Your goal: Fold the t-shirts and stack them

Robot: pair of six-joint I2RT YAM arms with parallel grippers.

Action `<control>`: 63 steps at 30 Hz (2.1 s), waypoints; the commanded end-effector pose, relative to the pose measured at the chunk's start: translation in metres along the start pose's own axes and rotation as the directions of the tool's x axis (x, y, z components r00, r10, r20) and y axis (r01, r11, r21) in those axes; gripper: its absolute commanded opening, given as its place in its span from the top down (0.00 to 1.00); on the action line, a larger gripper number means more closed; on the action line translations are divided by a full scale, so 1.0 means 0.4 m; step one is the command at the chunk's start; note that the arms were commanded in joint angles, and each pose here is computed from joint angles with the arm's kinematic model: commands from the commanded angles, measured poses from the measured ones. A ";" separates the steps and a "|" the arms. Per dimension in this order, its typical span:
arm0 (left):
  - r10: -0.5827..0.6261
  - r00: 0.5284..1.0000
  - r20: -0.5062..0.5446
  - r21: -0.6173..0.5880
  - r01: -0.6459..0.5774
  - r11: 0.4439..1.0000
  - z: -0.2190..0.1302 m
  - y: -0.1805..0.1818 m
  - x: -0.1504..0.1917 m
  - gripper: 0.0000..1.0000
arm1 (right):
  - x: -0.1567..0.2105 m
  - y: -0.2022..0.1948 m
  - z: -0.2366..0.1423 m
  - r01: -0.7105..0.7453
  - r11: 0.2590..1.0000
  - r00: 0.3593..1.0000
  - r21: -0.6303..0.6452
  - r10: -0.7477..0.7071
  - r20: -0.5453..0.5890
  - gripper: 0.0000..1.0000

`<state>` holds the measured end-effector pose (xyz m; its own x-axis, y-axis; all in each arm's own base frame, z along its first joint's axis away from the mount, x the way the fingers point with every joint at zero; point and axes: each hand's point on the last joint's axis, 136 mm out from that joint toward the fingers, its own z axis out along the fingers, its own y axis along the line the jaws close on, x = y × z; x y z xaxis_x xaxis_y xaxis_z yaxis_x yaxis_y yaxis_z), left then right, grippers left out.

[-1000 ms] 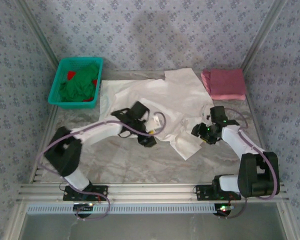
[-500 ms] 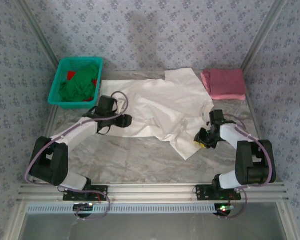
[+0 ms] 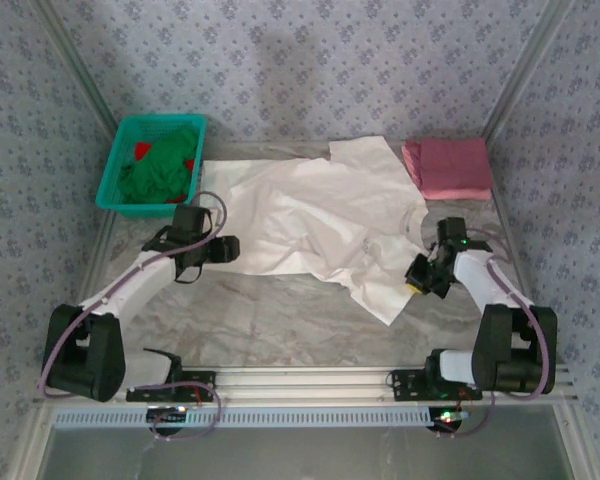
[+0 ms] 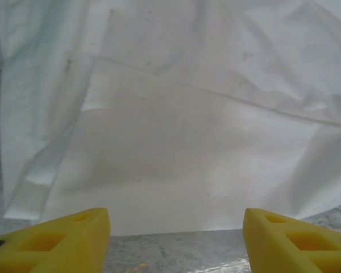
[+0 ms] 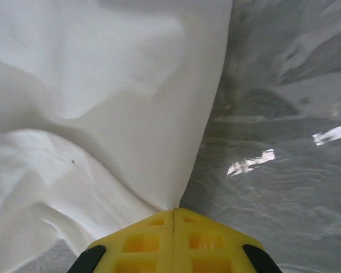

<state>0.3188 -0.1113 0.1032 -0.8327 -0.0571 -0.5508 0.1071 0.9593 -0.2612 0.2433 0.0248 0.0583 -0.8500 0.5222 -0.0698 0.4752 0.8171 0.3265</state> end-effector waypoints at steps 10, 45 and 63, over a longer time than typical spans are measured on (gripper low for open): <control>-0.113 0.991 -0.074 -0.127 0.103 0.987 0.006 0.100 0.058 0.37 | -0.103 -0.099 -0.068 -0.021 0.987 0.999 0.159 0.013 0.049 0.94; -0.255 0.938 -0.234 -0.079 0.243 0.967 0.134 0.076 0.099 0.21 | 0.120 0.092 0.121 0.315 0.936 0.949 0.156 -0.312 -0.046 0.40; -0.205 0.977 -0.051 -0.165 0.195 0.967 0.005 0.149 -0.033 1.00 | 0.030 0.051 -0.070 0.238 0.955 0.957 0.177 -0.261 0.123 1.00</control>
<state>0.3321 -0.0626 0.0627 -0.8937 -0.2587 -0.3666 -0.1707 0.9516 -0.2555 0.2431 0.0514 0.0663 -0.9037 0.3499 -0.2468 0.3162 0.9340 0.1663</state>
